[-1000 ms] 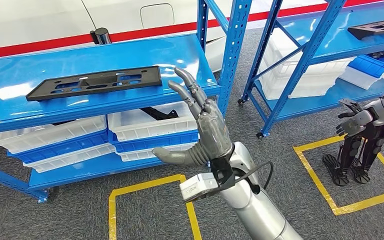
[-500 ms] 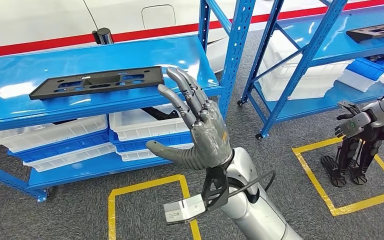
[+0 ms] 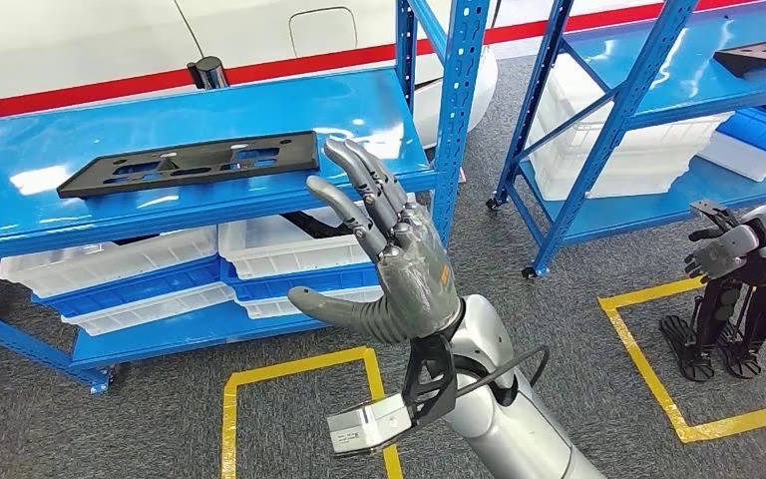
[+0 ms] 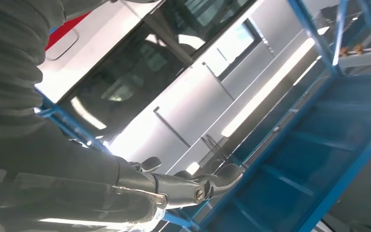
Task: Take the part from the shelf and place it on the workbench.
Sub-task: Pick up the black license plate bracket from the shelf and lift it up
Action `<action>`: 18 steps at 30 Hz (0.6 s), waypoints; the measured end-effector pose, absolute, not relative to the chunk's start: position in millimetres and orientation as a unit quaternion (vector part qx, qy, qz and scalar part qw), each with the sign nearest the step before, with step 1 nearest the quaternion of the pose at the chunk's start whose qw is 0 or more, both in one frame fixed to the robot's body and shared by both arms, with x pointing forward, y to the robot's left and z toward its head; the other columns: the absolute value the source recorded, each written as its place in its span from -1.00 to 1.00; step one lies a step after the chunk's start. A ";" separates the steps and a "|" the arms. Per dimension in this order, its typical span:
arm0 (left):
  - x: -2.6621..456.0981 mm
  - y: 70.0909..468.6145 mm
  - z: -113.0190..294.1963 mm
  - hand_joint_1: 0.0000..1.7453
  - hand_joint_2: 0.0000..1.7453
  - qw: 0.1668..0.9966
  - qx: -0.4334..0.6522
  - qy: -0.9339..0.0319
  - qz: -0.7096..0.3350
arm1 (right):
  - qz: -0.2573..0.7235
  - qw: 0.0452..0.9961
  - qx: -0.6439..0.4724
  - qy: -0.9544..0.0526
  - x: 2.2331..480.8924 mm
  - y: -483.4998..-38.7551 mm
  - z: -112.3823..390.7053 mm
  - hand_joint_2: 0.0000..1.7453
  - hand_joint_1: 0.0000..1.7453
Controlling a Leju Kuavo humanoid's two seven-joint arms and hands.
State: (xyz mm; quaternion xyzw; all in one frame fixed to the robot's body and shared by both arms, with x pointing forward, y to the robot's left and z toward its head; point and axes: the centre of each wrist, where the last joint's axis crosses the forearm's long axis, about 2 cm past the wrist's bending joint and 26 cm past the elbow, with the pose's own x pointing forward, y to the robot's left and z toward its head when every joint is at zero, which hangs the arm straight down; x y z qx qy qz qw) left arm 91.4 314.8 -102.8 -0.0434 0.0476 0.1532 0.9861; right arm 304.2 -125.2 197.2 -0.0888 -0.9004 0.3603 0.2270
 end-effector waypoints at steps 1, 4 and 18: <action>91.7 314.8 -102.7 -1.00 -1.00 0.986 -0.043 0.047 0.153 | 0.361 0.227 -0.088 -0.900 304.2 -125.0 197.4 1.00 -1.00; 91.0 314.7 -102.9 -1.00 -1.00 0.986 -0.041 0.048 0.154 | 0.362 0.228 -0.086 -0.900 304.2 -124.7 197.4 1.00 -1.00; 96.8 315.1 -101.6 -1.00 -1.00 0.990 0.016 0.051 0.129 | 0.352 0.231 -0.077 -0.904 303.6 -126.4 196.1 -1.00 -1.00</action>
